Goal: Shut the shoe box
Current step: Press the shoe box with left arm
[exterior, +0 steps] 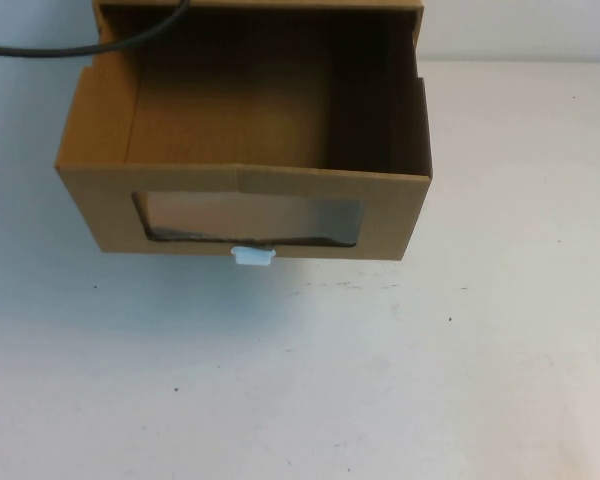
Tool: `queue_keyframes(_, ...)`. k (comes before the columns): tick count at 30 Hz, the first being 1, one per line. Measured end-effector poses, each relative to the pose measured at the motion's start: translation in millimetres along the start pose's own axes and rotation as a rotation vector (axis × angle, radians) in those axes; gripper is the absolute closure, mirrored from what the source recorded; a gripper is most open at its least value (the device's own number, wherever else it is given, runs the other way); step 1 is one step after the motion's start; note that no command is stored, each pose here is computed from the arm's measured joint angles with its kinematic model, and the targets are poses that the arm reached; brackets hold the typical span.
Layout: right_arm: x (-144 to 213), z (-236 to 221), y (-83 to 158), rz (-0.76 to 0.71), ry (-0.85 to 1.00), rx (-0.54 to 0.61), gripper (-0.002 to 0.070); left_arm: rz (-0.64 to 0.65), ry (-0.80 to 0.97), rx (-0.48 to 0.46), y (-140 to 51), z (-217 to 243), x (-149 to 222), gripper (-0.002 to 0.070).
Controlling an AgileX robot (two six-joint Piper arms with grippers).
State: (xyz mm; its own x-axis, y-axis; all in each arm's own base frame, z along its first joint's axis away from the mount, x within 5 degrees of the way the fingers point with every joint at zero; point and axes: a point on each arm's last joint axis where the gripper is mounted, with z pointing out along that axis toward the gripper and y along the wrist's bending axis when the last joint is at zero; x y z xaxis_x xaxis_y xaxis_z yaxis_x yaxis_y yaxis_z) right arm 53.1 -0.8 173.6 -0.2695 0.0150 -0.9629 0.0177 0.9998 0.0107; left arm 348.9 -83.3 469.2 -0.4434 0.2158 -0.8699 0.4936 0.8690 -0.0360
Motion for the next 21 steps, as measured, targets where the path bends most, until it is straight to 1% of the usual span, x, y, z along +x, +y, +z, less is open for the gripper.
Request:
queue_keyframes(5, 0, 0, 0, 0.0, 0.0, 0.0, 0.0687, -0.001, 0.098, 0.077, 17.1, 63, -1, 0.0677)
queue_keyframes(9, 0, 0, 0, 0.0, 0.0, 0.0, 0.0687, 0.014, 0.133, 0.109, 19.3, 95, 2, 0.0677)
queue_keyframes(14, 0, 0, 0, 0.0, 0.0, 0.0, 0.0687, 0.039, 0.138, 0.142, 11.8, 108, 4, 0.0677)
queue_keyframes(21, -1, 0, 1, 0.017, -0.01, -0.006, 0.0687, 0.048, 0.135, 0.15, 11.2, 109, 4, 0.0677)
